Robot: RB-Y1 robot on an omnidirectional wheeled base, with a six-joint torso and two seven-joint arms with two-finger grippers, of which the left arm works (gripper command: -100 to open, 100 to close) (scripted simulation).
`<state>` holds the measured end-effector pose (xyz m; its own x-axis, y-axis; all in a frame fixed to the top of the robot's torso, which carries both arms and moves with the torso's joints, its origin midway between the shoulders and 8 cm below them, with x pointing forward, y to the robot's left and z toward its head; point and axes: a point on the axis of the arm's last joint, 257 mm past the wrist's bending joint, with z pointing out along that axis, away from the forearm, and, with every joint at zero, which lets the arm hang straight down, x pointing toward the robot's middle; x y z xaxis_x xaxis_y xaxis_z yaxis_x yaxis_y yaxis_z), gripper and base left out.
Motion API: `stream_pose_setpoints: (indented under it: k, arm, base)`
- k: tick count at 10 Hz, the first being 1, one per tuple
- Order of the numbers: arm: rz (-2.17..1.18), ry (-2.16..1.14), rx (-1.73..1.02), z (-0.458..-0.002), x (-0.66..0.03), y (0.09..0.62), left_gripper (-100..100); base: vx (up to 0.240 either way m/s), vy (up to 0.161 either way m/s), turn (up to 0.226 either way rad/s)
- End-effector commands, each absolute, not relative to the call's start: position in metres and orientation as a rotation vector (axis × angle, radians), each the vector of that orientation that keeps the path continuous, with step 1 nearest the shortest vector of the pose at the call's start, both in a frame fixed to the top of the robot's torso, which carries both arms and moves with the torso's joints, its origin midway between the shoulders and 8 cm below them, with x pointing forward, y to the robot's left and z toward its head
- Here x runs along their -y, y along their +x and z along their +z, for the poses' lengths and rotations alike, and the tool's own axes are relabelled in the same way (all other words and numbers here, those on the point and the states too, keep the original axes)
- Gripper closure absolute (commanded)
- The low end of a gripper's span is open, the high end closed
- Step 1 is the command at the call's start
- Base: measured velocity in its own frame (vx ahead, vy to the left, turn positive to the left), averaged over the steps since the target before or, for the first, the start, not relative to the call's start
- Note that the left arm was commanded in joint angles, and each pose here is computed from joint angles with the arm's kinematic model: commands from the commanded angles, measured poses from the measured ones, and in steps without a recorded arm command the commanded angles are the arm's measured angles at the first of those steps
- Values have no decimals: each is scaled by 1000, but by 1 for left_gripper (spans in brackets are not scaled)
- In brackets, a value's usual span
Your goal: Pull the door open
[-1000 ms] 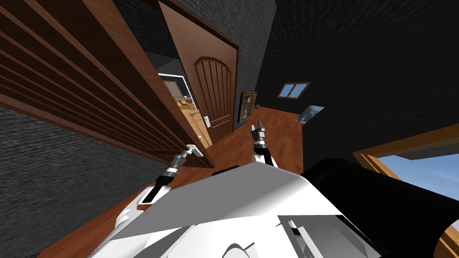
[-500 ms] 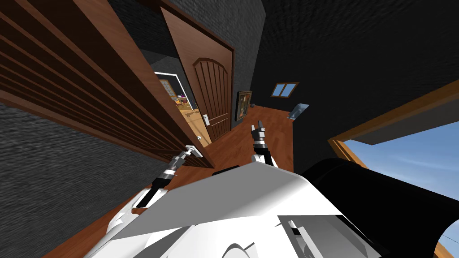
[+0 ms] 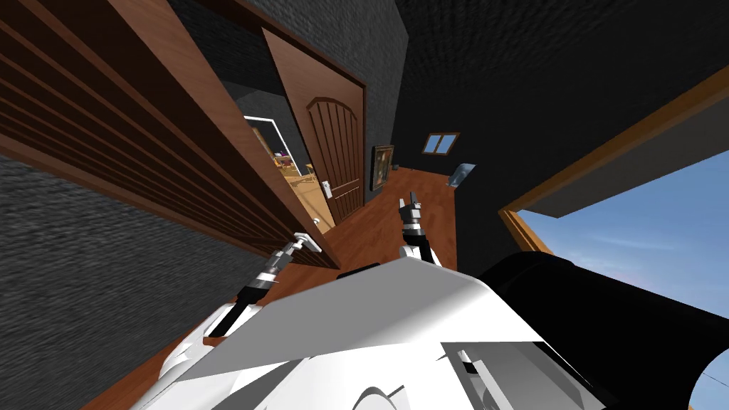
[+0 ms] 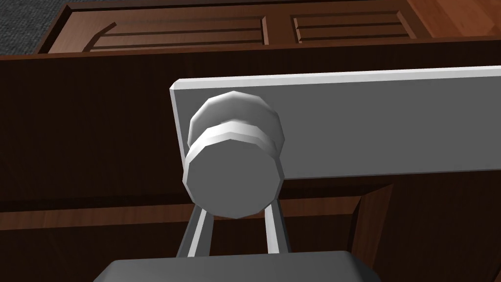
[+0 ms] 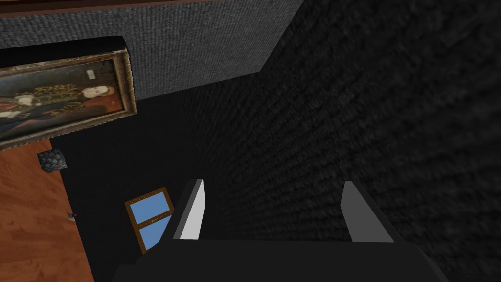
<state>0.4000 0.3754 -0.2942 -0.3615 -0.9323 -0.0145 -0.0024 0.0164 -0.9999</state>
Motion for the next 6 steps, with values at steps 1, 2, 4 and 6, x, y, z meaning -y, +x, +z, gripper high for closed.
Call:
stream_pose_setpoints:
  k: [1, 2, 4, 6]
  arm:
    - [-1483, -991, -1496, -294, -371, 396, 100]
    - [-1487, -989, -1499, -294, -370, 395, 100]
    - [-1499, -981, -1508, -295, -369, 392, 100]
    - [-1515, -972, -1519, -295, -368, 387, 100]
  base:
    - [-221, 100, -209]
    - [-201, 114, -119]
    - [-132, 114, -99]
    - [-192, 132, -159]
